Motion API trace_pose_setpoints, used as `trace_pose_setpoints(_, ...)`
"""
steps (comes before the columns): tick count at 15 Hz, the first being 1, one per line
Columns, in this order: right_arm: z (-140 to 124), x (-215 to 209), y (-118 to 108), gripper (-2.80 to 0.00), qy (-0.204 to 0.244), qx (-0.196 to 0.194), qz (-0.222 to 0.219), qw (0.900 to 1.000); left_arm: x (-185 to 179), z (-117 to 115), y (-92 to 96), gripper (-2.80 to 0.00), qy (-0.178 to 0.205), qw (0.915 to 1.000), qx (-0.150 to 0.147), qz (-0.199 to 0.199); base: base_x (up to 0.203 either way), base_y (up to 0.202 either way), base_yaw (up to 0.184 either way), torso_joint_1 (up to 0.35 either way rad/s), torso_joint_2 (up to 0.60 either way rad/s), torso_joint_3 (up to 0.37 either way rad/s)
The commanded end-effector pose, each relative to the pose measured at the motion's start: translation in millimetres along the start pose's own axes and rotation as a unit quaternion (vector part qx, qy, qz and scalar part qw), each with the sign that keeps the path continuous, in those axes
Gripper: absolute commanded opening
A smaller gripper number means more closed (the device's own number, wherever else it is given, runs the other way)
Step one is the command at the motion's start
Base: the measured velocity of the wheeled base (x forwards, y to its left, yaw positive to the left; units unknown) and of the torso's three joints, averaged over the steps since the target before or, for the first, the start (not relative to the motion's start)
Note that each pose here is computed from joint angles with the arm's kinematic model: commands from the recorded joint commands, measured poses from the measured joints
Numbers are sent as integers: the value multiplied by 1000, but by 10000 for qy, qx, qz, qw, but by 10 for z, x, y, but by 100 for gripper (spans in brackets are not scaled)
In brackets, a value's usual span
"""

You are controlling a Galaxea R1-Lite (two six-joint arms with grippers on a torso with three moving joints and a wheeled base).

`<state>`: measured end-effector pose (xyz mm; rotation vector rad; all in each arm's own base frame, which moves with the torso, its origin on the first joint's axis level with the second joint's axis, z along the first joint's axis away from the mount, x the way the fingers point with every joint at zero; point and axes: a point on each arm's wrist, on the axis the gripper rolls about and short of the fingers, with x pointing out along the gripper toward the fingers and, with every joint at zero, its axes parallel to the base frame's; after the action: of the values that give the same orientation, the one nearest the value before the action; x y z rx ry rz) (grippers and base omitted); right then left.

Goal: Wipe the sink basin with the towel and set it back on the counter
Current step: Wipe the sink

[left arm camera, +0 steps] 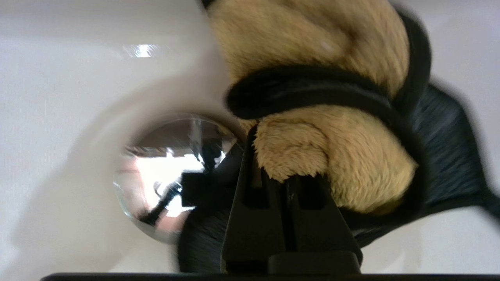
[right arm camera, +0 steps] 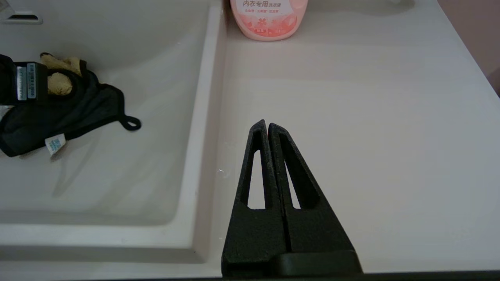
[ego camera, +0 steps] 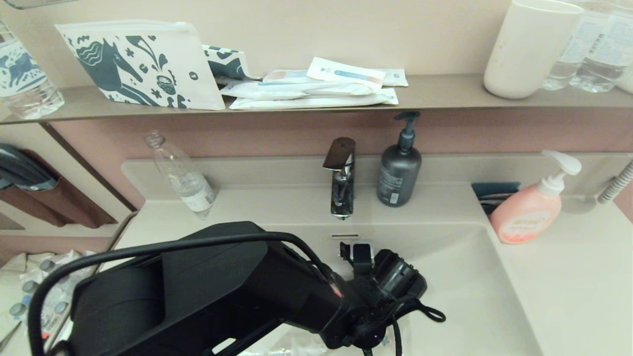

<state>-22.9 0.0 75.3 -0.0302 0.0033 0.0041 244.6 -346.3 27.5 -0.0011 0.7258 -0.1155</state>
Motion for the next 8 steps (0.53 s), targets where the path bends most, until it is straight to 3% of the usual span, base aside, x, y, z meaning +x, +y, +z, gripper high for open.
trace_pose_setpoints(1,2,1,0,-280,6,-2,3,10000,-39,23,-112,-280,-41,10000,-39,-65,0,0,0,0,0,0)
trace_pose_setpoints(6,2,1,0,-280,6,-2,3,10000,-174,-74,-333,-280,211,9997,-22,-80,0,0,0,0,0,0)
trace_pose_setpoints(8,0,1,0,-280,9,-4,3,10000,-226,-214,-358,-280,380,9992,147,-21,0,0,0,0,0,0)
